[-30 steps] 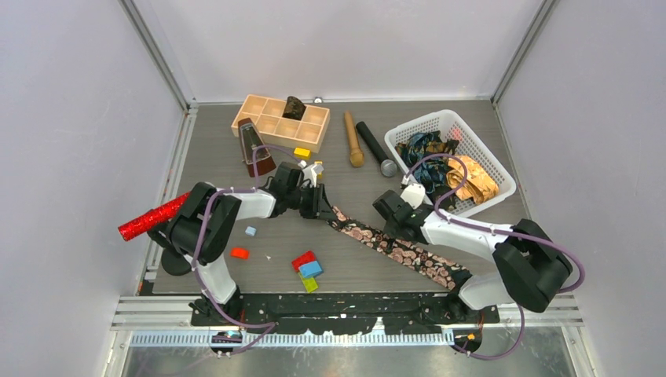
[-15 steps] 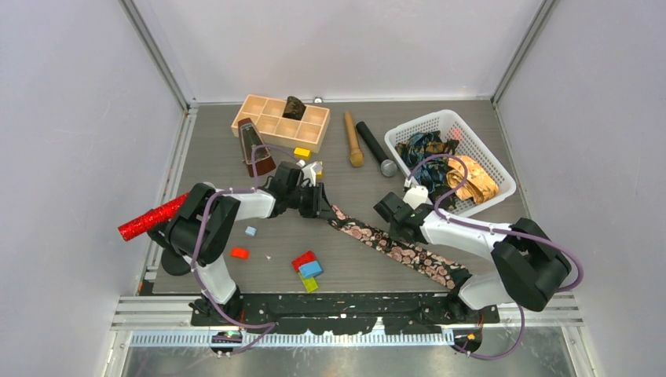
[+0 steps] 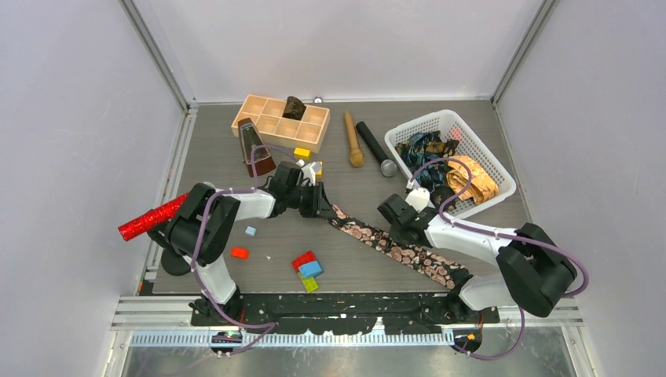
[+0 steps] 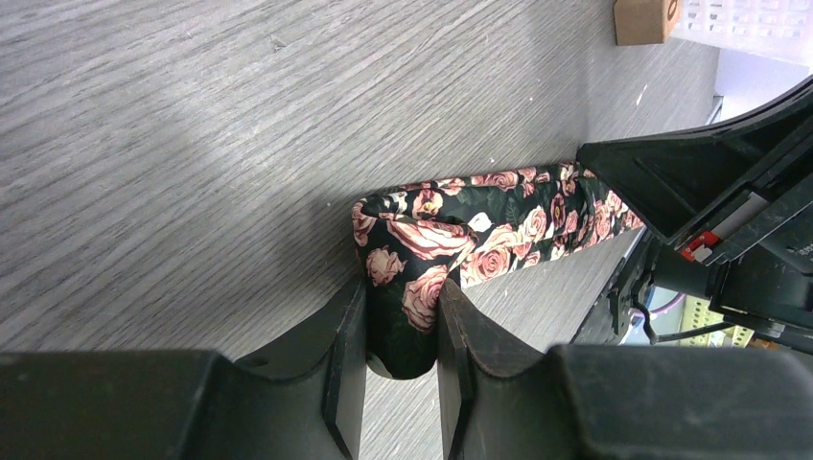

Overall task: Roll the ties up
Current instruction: Roll the tie at the center of the board.

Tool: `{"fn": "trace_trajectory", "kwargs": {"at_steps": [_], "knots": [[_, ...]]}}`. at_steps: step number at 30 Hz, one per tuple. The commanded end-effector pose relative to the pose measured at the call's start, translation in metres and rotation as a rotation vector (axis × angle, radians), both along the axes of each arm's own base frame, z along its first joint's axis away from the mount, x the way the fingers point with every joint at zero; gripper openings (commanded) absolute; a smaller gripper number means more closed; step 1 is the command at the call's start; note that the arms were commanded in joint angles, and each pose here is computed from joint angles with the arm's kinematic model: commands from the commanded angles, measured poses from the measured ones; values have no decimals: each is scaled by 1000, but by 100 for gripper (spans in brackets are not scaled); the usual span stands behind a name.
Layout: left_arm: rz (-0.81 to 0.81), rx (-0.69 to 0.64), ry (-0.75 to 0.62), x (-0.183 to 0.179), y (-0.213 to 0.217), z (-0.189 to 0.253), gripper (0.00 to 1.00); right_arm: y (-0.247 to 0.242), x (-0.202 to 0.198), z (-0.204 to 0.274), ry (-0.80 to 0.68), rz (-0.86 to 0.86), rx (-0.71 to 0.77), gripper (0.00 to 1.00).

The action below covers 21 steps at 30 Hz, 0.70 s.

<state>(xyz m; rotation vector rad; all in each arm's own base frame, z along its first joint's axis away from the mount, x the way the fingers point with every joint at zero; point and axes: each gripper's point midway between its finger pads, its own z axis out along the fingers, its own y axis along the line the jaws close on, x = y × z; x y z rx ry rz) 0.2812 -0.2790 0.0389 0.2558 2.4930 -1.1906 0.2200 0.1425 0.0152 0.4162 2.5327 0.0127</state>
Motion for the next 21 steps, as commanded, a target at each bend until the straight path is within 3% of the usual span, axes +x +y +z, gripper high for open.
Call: {"fn": "trace_trajectory", "kwargs": {"at_steps": [1, 11, 21], "knots": [[11, -41, -47, 8, -2, 19, 23, 4, -34, -15, 121, 35, 48, 16], [1, -25, -51, 9, 0, 20, 23, 11, -49, -15, 137, 54, 70, 15], [18, 58, -110, 15, 9, 24, 22, 11, -38, -4, 88, 48, 54, 15]]}}
